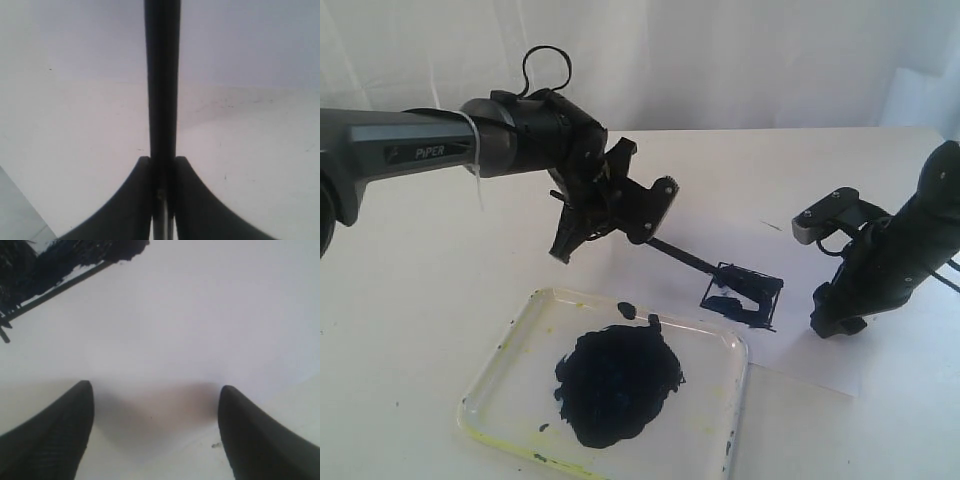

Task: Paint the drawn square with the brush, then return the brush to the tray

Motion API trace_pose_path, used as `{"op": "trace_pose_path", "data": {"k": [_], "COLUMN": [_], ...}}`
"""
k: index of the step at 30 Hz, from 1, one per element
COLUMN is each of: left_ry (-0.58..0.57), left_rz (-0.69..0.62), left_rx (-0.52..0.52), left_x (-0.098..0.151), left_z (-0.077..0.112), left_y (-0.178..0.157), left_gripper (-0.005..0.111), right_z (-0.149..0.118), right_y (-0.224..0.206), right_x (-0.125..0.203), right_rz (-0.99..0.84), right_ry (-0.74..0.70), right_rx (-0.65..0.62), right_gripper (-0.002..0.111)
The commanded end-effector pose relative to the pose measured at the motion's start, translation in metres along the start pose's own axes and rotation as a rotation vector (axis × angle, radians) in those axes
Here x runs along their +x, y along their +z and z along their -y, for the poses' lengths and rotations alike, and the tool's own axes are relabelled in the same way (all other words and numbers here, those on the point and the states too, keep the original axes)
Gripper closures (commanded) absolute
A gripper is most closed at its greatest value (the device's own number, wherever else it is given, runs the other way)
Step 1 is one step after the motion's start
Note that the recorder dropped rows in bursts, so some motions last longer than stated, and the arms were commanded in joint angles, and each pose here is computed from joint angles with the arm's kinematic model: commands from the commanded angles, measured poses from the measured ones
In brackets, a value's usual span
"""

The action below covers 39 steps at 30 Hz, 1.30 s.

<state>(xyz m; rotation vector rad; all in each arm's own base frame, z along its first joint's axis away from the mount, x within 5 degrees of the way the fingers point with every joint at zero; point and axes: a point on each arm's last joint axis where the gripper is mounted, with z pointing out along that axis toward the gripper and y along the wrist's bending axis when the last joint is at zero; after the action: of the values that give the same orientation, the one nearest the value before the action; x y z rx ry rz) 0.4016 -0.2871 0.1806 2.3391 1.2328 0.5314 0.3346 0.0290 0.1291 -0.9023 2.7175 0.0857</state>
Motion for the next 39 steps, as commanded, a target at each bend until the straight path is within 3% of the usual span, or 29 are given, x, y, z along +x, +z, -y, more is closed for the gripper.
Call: {"op": "trace_pose_path", "data": {"k": [1,13,21,29,39], "left_ry": [-0.007,-0.079,-0.066,0.054,0.058], "left_rz": [0.005,0.019,-0.092,-0.206,-0.246], "left_rx": [0.003,0.003,0.036,-0.022,-0.080], "left_x": [-0.001,-0.003,0.007,-0.014,-0.029], "left_z": [0.000,0.000,0.003,-0.002,-0.018], "left_y": [-0.001,-0.001,-0.001,-0.009,-0.026], "left_gripper": [0.107,0.107,0.107,0.107,0.107], "right_z": [0.001,0.001,0.001,0.001,0.000], "right_y": [0.007,0.007,0.007,0.007,0.007], "right_x": [0.004,0.004,0.004,0.004,0.004], "right_rz": [-0.019,-0.022,-0.024,-0.024,-0.029], "right_ry": [-0.021,-0.017,-0.017,-0.017,-0.016], "right_rx": [0.008,0.003,0.001,0.001,-0.004], "right_gripper": [0.042,0.042,0.042,0.042,0.042]}}
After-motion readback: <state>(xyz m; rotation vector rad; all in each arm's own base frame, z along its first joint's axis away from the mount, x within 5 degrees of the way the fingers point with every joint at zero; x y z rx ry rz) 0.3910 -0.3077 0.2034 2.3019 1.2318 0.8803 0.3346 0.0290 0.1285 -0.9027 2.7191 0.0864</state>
